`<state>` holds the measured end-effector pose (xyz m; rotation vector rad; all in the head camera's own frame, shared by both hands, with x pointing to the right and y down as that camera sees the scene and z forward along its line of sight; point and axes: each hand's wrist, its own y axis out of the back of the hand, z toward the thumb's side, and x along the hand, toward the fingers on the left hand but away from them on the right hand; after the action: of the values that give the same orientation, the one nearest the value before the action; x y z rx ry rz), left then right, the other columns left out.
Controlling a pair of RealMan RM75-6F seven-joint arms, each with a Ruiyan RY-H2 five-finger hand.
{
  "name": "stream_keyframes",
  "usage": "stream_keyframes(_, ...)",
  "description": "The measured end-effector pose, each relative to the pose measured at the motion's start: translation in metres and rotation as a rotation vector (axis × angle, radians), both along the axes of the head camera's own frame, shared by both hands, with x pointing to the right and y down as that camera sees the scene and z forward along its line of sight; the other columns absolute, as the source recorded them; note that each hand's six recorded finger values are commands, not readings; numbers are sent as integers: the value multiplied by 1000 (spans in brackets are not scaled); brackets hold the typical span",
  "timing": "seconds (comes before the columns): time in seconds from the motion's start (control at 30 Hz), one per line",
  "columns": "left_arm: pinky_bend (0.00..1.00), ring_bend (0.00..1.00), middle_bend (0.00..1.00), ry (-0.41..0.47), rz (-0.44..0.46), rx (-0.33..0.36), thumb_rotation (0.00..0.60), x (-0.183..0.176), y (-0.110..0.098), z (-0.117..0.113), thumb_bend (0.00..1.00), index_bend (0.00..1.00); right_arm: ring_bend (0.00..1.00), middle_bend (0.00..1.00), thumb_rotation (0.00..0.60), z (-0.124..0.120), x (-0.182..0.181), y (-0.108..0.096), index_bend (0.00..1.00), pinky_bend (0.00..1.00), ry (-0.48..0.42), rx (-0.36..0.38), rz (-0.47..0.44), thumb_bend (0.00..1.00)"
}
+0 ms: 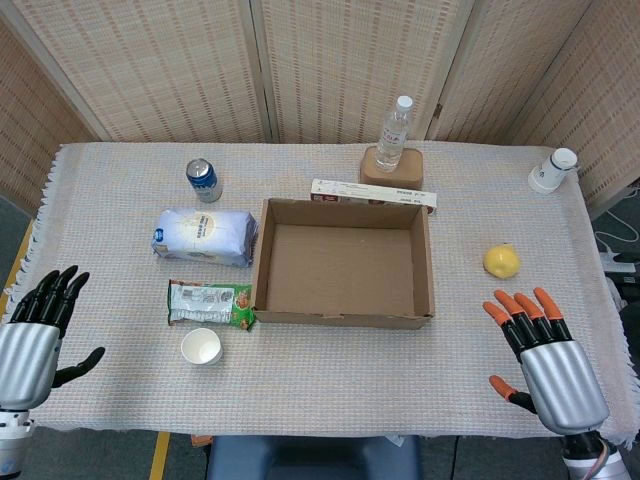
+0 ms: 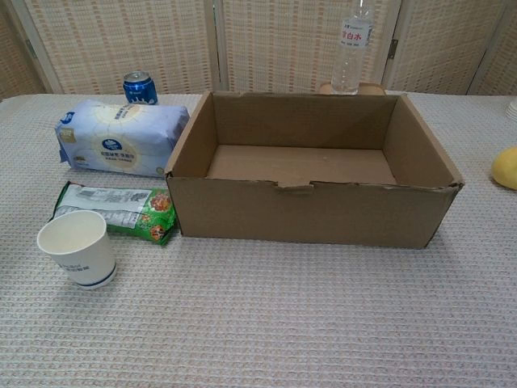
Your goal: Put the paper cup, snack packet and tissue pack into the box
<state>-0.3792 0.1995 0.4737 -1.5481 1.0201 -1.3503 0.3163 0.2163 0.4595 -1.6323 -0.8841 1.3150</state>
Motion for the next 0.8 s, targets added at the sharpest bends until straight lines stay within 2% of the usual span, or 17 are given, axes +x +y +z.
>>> stream_keyframes(0.47,174,0,0,9,7,4,600,3,-1,-6,170,0,0,98,600,1,-2,2,150,0,2,-11,-4,0)
stream_keyframes(0.8,176,0,0,21,26,-53,600,8,6,-3,169,0,0,98,600,1,-4,4,150,0,-6,-19,-17,0)
